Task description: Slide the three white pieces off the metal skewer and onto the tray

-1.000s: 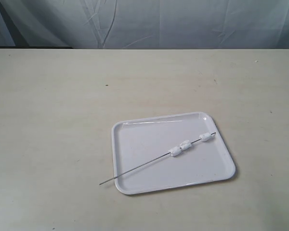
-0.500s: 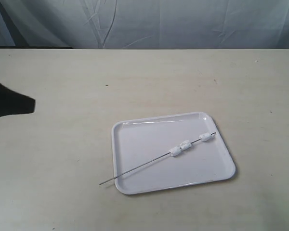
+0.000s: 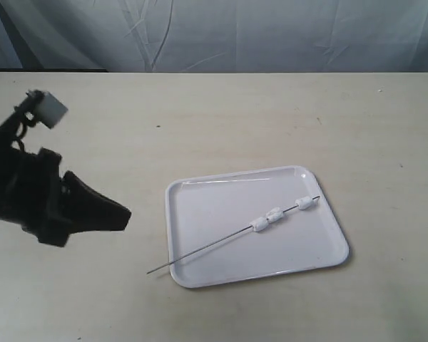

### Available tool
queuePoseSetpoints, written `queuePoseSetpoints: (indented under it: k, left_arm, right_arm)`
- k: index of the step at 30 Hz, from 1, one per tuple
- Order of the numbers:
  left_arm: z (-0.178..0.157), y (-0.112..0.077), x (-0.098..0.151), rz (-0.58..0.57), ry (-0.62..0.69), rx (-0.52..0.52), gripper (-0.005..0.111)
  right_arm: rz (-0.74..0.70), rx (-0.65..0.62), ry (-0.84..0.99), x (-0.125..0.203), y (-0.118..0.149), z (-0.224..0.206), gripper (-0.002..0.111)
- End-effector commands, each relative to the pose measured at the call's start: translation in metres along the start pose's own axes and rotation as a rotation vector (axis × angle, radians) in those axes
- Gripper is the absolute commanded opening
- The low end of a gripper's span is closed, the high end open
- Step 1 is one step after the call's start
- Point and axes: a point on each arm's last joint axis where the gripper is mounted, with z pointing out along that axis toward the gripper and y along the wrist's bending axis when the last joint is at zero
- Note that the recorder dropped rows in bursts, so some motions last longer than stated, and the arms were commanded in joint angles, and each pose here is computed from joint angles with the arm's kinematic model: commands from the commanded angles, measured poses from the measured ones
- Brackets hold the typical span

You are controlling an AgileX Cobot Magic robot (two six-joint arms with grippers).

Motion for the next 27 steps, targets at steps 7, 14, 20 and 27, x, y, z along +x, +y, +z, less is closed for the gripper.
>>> queuePoseSetpoints:
  k: [7, 14, 20, 27]
  left_arm:
    - [0.053, -0.026, 0.005, 0.436, 0.118, -0.244, 0.008]
    - [0.088, -0.012, 0.015, 0.428, 0.217, -0.272, 0.038]
    - [0.110, 0.001, 0.008, 0.430, 0.253, -0.297, 0.039]
    - [0.133, 0.016, -0.004, 0.465, 0.294, -0.299, 0.039]
  right_arm:
    - [-0.006, -0.002, -0.010, 0.001, 0.000, 0.001, -0.001]
    - [-0.002, -0.004, -0.008, 0.001, 0.000, 0.001, -0.001]
    - [-0.002, -0.004, -0.008, 0.001, 0.000, 0.001, -0.001]
    - [-0.002, -0.004, -0.008, 0.001, 0.000, 0.001, -0.001]
